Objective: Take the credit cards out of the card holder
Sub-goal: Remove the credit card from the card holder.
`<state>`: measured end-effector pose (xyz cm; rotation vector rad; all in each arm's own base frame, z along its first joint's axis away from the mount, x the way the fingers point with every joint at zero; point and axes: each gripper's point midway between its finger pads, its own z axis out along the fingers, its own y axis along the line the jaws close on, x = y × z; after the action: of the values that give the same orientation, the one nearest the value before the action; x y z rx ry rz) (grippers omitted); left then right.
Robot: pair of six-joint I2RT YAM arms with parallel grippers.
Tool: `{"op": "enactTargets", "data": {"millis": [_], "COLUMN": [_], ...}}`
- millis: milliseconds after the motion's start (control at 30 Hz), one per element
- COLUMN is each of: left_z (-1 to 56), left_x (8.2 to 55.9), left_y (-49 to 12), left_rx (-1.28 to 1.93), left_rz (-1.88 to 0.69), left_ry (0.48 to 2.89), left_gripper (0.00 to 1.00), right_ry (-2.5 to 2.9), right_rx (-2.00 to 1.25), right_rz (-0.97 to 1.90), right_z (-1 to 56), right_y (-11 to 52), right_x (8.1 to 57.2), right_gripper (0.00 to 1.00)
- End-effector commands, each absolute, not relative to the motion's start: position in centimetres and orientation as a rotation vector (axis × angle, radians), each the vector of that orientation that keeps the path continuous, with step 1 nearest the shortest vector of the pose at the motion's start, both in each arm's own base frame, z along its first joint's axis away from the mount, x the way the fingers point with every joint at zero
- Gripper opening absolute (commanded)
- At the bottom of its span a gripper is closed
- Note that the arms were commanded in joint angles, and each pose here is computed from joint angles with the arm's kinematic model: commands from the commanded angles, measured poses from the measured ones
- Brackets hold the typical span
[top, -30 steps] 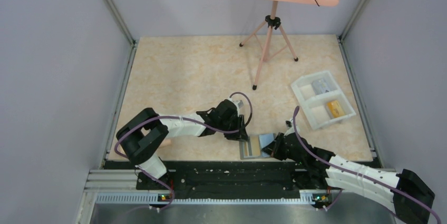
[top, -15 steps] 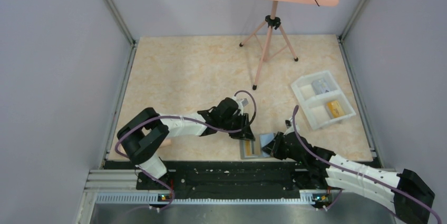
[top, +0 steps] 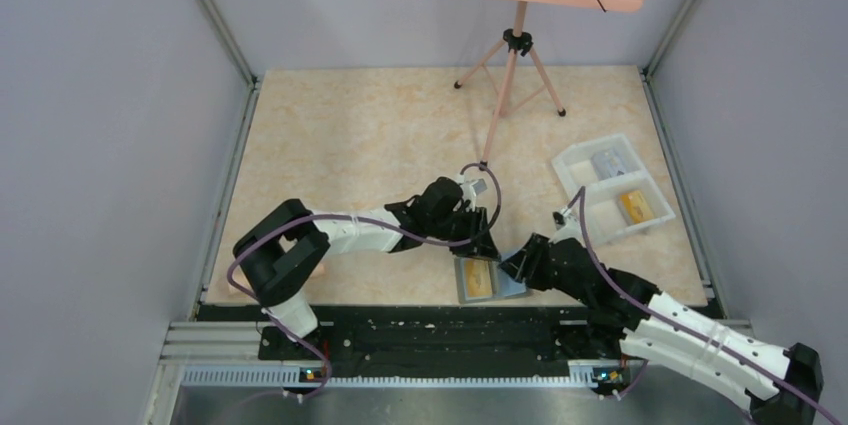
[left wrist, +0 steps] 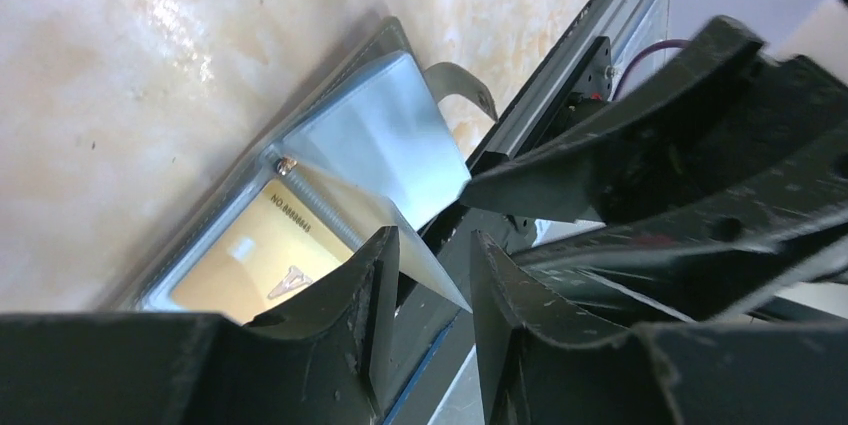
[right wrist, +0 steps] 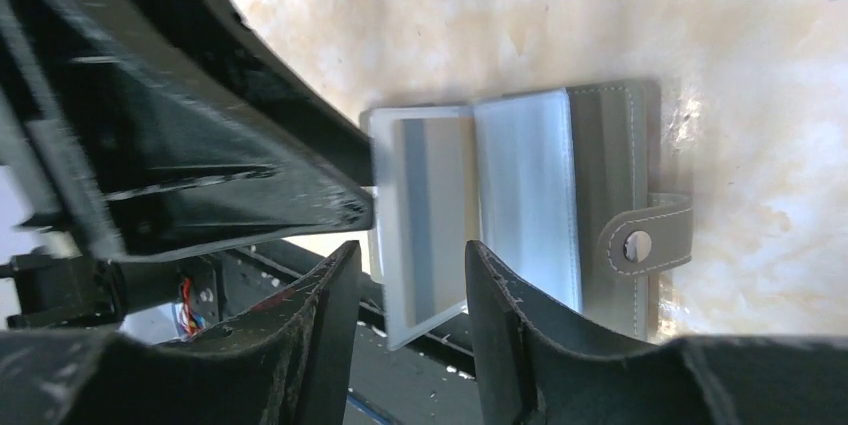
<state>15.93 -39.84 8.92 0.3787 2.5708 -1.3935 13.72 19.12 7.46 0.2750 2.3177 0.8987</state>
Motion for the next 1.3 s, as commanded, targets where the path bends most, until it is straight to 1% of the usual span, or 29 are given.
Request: {"op": "enactTargets", "data": {"millis": [0,167,400,567,667,833,967,1267], "left_z": [10.5,10.3,10.1,9.8,9.4,8.4,7.8,6.6], "left_x": [16.6,16.9,17.1,17.6,17.9,17.5,17.0,16.5], "left_y": [-41.9,-42.8,-43.0,-42.1,-41.1,-39.7,-39.2,-39.7], "left_rx": [0.432,0.435,0.428,0.387,0.354,0.293,0.264,0.248], "left_rz": [-1.472,-1.487,-1.481,-1.400,-1.329,-1.281,-1.302,-1.360], "left_ry": [2.497,2.491,2.499,2.518,2.541,2.568,2.569,2.585], "left_gripper": [0.38,0.38,0.38,0.38,0.38,0.38,0.38,0.38], "right_ry": [2.239,2.176,2.171,2.151,2.203,2.275,2.292,2.363], "right_rx": [0.314,0.312,0.285,0.219,0.179,0.164,0.182,0.217], "right_rz": [0.816,0.839,0.865,0.935,0.946,0.890,0.821,0.667], "right_z": [10.9,13.2,13.8,14.3,12.8,10.3,9.0,5.6], "right_y": [17.0,16.1,16.4,17.8,18.9,19.4,18.9,17.4], "right_x": [14.7,14.7,14.4,14.4,14.1,14.3,14.7,15.1], "right_gripper": [0.41,0.31,0.28,0.24,0.24,0.22,0.21,0.23]}}
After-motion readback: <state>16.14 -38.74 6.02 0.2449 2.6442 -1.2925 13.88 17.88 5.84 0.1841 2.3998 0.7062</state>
